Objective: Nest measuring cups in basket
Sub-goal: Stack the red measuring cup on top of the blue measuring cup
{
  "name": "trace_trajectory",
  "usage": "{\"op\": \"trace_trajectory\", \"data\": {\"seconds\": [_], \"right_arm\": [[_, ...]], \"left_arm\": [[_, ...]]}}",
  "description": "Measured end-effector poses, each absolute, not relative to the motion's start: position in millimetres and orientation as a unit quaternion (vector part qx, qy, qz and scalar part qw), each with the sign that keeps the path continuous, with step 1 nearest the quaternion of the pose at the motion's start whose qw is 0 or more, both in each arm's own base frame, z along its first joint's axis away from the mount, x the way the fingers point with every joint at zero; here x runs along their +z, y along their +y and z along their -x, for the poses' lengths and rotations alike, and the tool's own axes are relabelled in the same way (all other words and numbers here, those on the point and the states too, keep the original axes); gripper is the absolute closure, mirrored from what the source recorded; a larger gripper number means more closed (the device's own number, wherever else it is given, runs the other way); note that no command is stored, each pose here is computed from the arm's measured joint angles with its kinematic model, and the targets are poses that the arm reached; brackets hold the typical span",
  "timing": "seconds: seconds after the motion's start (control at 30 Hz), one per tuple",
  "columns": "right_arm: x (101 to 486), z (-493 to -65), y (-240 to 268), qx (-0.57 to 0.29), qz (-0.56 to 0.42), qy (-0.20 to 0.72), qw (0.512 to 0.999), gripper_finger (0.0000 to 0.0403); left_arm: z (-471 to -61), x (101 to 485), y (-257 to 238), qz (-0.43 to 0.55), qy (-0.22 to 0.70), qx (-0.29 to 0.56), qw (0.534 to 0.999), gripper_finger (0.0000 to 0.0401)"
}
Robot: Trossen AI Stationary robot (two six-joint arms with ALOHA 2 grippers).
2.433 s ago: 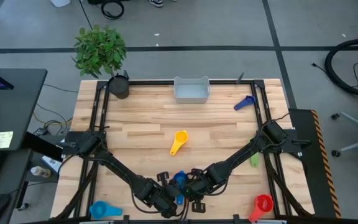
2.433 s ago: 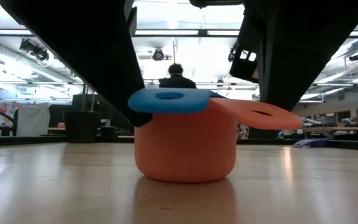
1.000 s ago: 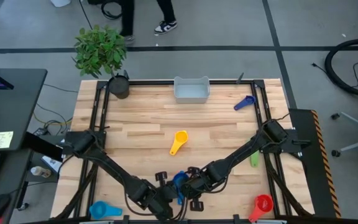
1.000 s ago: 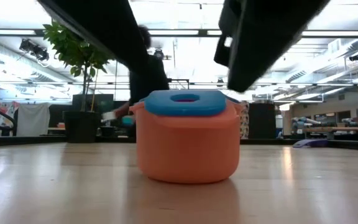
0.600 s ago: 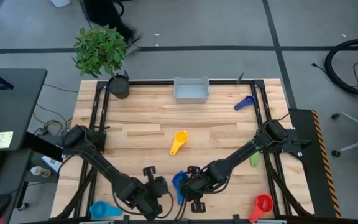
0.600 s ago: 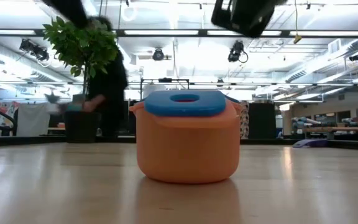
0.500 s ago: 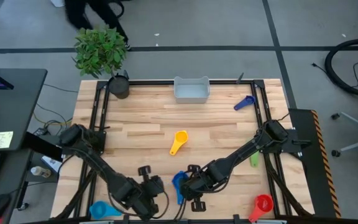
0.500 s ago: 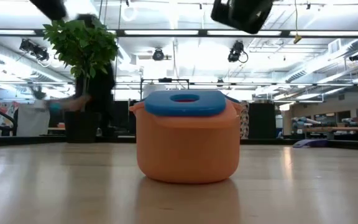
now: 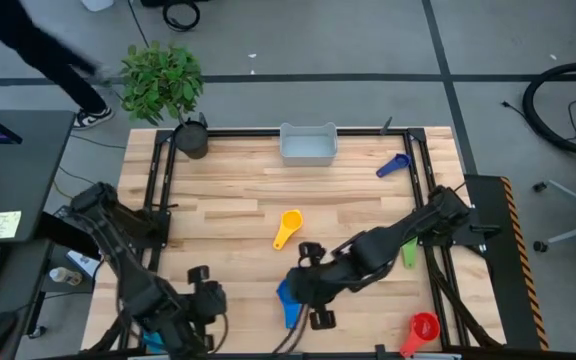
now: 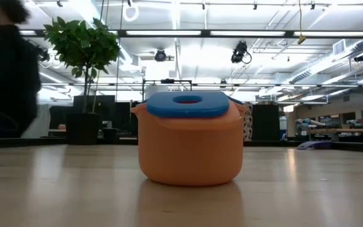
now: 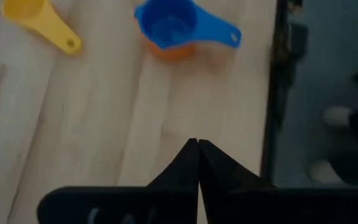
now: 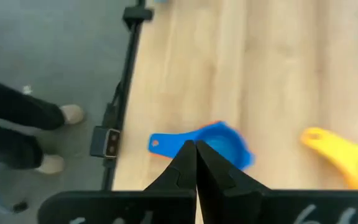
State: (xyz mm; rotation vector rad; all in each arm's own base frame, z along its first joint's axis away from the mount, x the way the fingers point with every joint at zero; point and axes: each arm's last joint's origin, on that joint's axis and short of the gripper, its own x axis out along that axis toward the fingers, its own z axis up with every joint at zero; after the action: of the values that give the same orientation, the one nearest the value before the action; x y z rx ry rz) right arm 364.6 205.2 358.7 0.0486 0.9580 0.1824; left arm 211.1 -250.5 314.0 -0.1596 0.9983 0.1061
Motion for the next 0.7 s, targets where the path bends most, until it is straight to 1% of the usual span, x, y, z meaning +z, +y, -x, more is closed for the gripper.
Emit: {"op": "trace_trajectory", "data": {"seconds": [0.17, 0.23, 0.33, 0.43, 0.53, 0.7], "right_arm": [[416.1, -335.0, 208.4, 0.086, -0.013, 0.402, 0.911, 0.0402], [429.9, -323.8, 209.6, 0.081, -0.01, 0.386, 0.919, 0.0402], [441.2, -307.3, 209.7, 0.088, -0.014, 0.37, 0.925, 0.0402], [450.7, -289.8, 209.1, 0.102, -0.034, 0.379, 0.919, 0.0399], [459.0, -279.1, 210.0, 0.151, -0.068, 0.387, 0.907, 0.0388], [465.0, -276.7, 213.6, 0.21, -0.101, 0.386, 0.893, 0.0354]], "left_arm": [[-197.6, 323.6, -250.1, 0.085, 0.519, -0.008, 0.851, 0.0389], [-195.1, 324.0, -251.5, 0.074, 0.533, -0.033, 0.842, 0.0388], [-193.6, 323.8, -252.2, 0.058, 0.549, -0.064, 0.831, 0.0387], [-192.6, 323.2, -252.4, 0.056, 0.568, -0.086, 0.816, 0.0386], [-193.0, 322.6, -250.3, 0.061, 0.58, -0.083, 0.808, 0.0386], [-191.8, 321.3, -247.2, 0.088, 0.602, -0.059, 0.792, 0.0386]]}}
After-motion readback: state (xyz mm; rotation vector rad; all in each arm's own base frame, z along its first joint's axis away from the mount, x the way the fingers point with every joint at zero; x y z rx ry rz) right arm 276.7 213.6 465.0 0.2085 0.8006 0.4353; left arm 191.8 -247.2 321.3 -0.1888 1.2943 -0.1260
